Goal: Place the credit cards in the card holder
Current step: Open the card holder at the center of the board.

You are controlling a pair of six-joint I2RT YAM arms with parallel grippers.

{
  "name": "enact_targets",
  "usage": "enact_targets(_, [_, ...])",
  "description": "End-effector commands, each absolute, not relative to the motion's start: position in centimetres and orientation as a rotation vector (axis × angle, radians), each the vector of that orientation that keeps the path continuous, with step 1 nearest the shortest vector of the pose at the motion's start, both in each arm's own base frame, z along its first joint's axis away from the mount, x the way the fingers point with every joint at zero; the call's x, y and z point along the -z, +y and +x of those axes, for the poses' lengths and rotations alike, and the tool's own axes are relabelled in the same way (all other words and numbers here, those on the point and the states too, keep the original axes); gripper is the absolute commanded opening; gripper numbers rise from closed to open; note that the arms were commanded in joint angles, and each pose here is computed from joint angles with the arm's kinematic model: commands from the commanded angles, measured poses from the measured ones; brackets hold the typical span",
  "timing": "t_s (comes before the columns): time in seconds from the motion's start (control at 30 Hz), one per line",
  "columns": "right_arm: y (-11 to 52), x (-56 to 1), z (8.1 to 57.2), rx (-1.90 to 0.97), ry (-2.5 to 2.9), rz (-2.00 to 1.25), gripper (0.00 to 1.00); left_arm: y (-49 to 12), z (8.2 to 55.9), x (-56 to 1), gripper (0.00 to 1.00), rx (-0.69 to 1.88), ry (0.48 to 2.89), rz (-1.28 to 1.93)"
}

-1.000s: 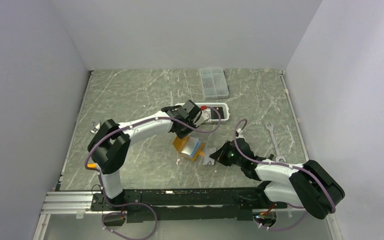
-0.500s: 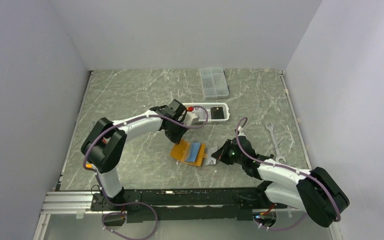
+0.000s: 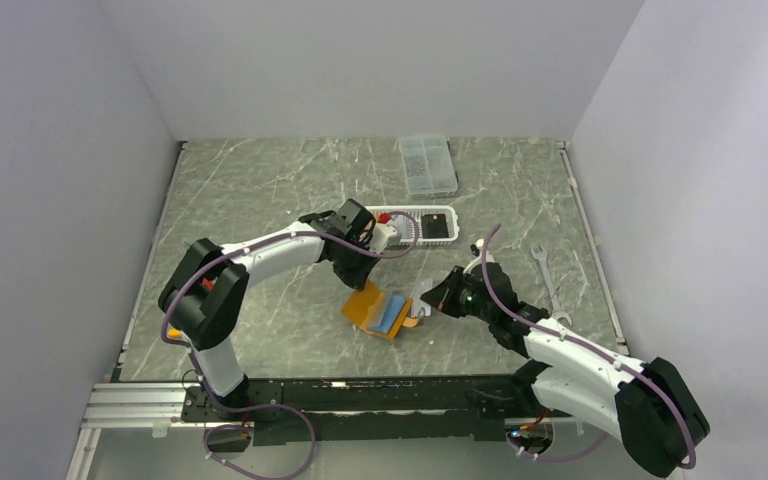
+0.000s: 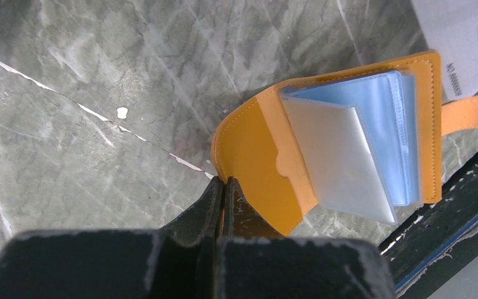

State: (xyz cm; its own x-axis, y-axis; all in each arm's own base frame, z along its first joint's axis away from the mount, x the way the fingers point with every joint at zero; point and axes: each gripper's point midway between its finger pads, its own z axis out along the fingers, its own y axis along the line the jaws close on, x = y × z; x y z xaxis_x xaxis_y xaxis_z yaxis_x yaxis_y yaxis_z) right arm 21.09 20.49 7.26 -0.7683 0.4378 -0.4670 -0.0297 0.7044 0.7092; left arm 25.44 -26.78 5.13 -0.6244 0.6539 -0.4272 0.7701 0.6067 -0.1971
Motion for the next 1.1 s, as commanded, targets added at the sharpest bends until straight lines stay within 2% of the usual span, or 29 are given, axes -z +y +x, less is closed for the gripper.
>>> enact_targets(0.0, [23.2, -11.0, 21.9, -1.113, 2.182, 0.158, 0.0, -27.7, 24.7, -6.9, 0.0, 0.581, 2.49, 1.144])
enact_targets(0.37, [25.9, -11.5, 20.8, -1.263, 2.19, -0.039, 0.0, -27.9, 24.5, -7.7, 0.0, 0.553, 2.473, 1.158])
enact_targets(0.47, [24.5, -11.8, 22.1, -1.141, 2.172, 0.016, 0.0, -28.2, 24.6, -8.6, 0.0, 0.53, 2.442, 1.17])
enact_targets(0.57, [22.8, -14.5, 23.9, -1.016, 2.101, 0.041, 0.0, -28.3, 24.8, -10.2, 0.0, 0.5, 2.416, 1.171])
enact_targets(0.73, [21.4, -18.1, 25.0, -0.956, 2.012, 0.072, 0.0, -28.4, 24.9, -12.2, 0.0, 0.485, 2.412, 1.148])
enact_targets(0.93, [23.6, -17.7, 24.0, -1.126, 2.024, 0.058, 0.0, -28.5, 23.7, -10.3, 0.0, 0.506, 2.469, 1.156])
enact_targets(1.07, [25.6, -14.7, 22.4, -1.166, 2.141, -0.006, 0.0, -28.2, 23.5, -9.0, 0.0, 0.496, 2.505, 1.161])
